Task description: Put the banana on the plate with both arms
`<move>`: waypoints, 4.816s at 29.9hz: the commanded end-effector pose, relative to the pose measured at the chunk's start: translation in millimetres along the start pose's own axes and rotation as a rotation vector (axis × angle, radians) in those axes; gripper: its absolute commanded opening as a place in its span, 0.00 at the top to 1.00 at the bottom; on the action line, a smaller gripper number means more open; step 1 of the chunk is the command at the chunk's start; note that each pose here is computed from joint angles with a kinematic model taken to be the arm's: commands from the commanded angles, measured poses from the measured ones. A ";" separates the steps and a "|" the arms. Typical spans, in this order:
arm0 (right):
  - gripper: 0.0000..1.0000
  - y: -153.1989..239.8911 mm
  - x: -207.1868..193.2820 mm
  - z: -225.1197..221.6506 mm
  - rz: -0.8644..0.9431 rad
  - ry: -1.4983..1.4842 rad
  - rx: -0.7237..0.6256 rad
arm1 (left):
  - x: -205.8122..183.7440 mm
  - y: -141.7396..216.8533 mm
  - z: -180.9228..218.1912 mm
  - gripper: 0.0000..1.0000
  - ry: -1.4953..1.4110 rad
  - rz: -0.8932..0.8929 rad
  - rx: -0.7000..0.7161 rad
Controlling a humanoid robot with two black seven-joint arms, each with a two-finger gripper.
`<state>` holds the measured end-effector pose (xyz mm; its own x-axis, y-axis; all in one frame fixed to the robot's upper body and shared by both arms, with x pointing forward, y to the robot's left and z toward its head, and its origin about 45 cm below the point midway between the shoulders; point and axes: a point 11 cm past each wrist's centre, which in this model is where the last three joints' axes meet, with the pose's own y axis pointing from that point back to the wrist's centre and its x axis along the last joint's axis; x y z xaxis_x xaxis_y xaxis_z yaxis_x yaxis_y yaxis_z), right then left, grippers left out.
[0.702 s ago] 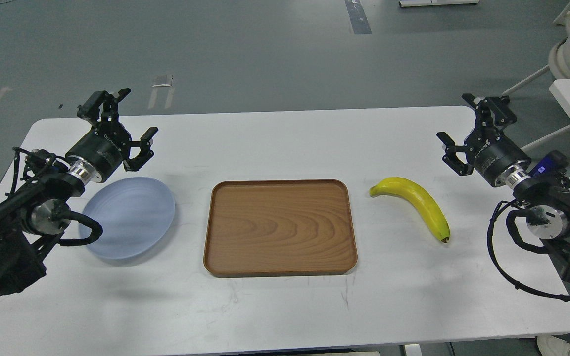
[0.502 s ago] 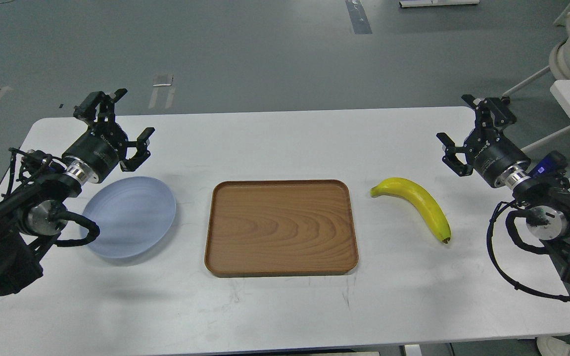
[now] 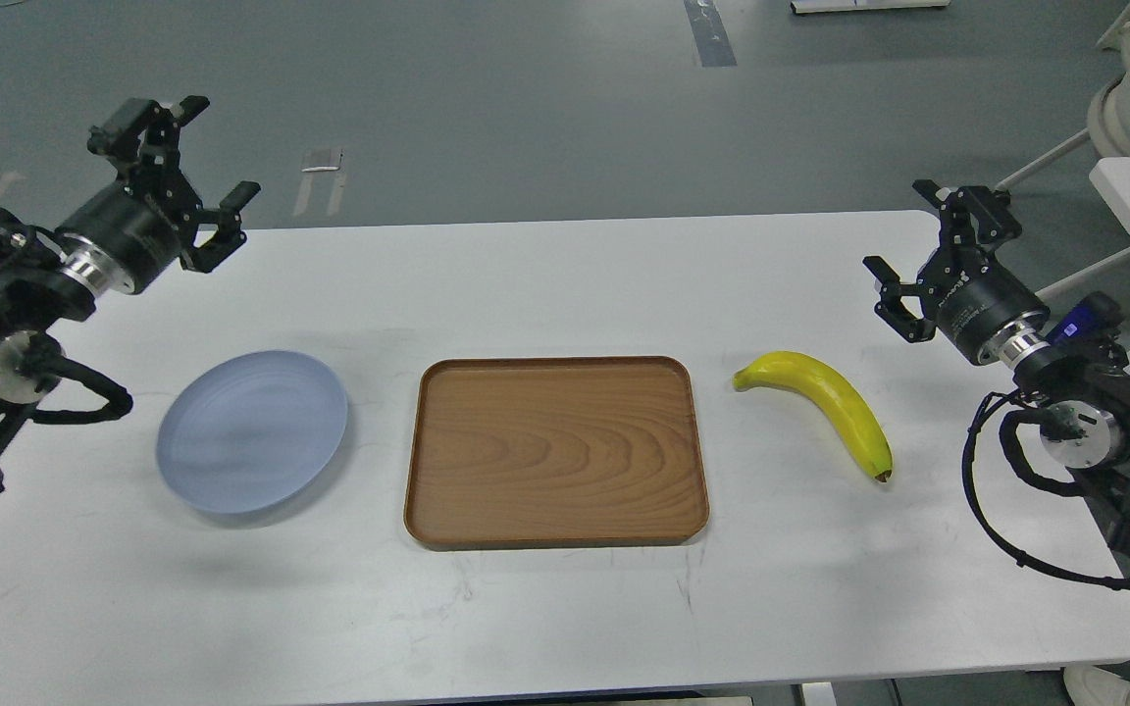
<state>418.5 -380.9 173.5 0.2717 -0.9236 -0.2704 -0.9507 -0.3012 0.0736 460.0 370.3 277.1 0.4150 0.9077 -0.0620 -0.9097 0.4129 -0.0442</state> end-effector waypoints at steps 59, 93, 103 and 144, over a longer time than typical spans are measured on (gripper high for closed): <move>0.00 -8.0 -8.1 -6.4 -0.025 0.006 0.011 | 49.3 142.2 -137.9 1.00 -1.119 -0.443 0.835; 0.00 -10.6 -6.2 -15.7 -0.024 0.019 0.024 | -143.1 -31.4 -62.1 1.00 -1.235 -0.875 0.344; 0.00 -9.9 -4.1 -17.7 -0.020 0.024 0.026 | -178.8 -43.6 -112.1 1.00 -1.243 -0.971 0.409; 0.00 -5.1 -0.9 -11.5 -0.011 0.022 0.013 | -150.2 -87.6 -30.7 0.02 -0.680 -0.531 0.212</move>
<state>423.7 -382.1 182.7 0.2823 -0.9260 -0.2507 -0.9499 -0.3064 0.0622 464.1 174.7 230.1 0.7667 0.1563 0.6227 -0.5121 0.7339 0.4464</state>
